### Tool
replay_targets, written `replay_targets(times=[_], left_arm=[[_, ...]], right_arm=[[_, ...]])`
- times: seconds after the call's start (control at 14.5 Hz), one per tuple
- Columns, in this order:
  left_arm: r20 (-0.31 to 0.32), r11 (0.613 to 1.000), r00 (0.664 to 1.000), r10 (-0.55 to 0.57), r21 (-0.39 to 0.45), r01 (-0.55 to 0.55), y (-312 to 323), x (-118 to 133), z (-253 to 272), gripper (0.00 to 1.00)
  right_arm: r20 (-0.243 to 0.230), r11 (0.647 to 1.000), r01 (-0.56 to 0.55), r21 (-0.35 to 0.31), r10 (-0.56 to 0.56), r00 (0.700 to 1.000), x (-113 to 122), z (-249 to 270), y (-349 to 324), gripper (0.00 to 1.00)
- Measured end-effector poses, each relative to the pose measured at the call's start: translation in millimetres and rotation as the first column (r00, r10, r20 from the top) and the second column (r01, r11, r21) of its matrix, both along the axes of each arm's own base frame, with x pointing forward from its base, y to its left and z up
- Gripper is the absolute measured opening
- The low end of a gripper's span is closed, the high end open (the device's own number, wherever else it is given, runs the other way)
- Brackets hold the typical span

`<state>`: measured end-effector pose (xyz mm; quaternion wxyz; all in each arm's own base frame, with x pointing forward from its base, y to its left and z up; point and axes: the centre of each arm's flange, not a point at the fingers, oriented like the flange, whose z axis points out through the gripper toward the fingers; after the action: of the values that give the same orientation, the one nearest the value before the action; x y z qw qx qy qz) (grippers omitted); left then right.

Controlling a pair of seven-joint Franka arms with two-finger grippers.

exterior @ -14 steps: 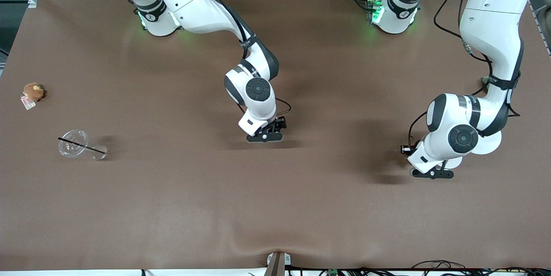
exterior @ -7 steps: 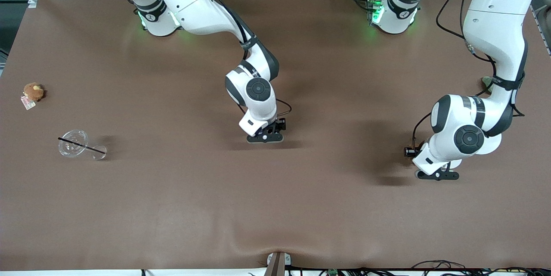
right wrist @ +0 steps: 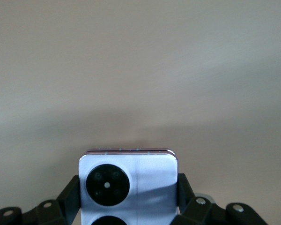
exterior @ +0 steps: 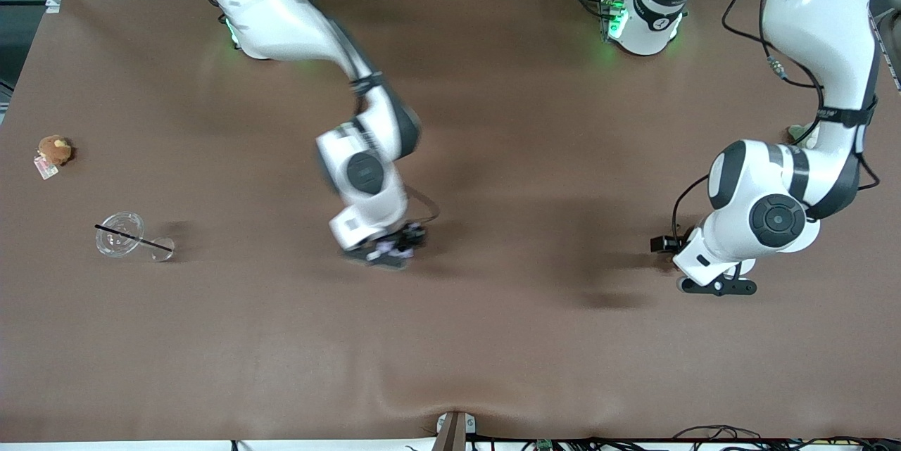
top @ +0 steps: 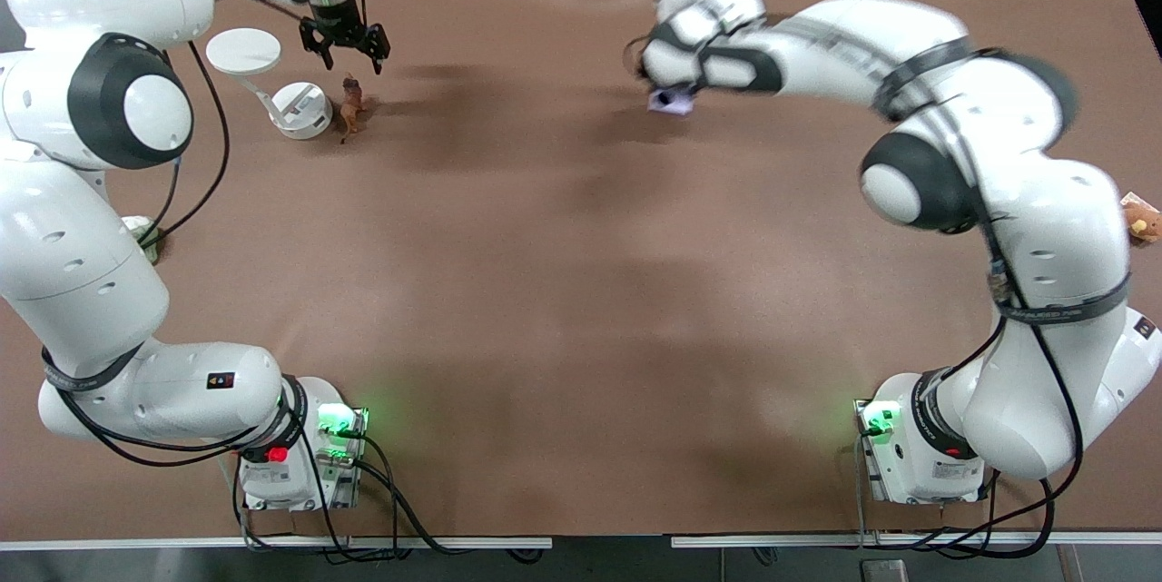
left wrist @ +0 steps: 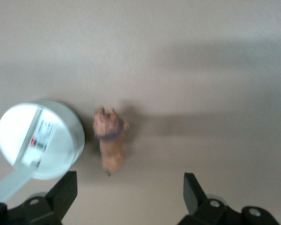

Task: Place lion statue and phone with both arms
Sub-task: 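Carry the phone with the right gripper while the left gripper releases lion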

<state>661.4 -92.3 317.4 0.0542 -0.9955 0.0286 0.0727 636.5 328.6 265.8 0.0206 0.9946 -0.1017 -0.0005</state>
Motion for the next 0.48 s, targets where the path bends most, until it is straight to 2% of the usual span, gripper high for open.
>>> replay_targets(times=[0.21, 0.35, 0.48], left_arm=[[-0.029, 1.0, 0.999, -0.023, 0.006, 0.023, -22.3, -2.8, 60.5, 1.0], [-0.021, 0.999, 0.999, -0.043, 0.004, 0.043, -37.3, -9.2, 95.2, 1.0], [-0.01, 0.998, 0.998, -0.055, 0.011, 0.055, -45.6, -20.0, 129.4, 1.0]], right_arm=[[-0.078, 0.997, -0.075, -0.007, 0.074, 0.994, 41.7, -1.0, -147.7, 0.83], [-0.093, 0.989, -0.151, 0.005, 0.15, 0.984, 50.4, -22.1, -224.4, 0.83], [-0.087, 0.967, -0.254, 0.006, 0.253, 0.964, 52.6, -42.2, -273.9, 0.83]])
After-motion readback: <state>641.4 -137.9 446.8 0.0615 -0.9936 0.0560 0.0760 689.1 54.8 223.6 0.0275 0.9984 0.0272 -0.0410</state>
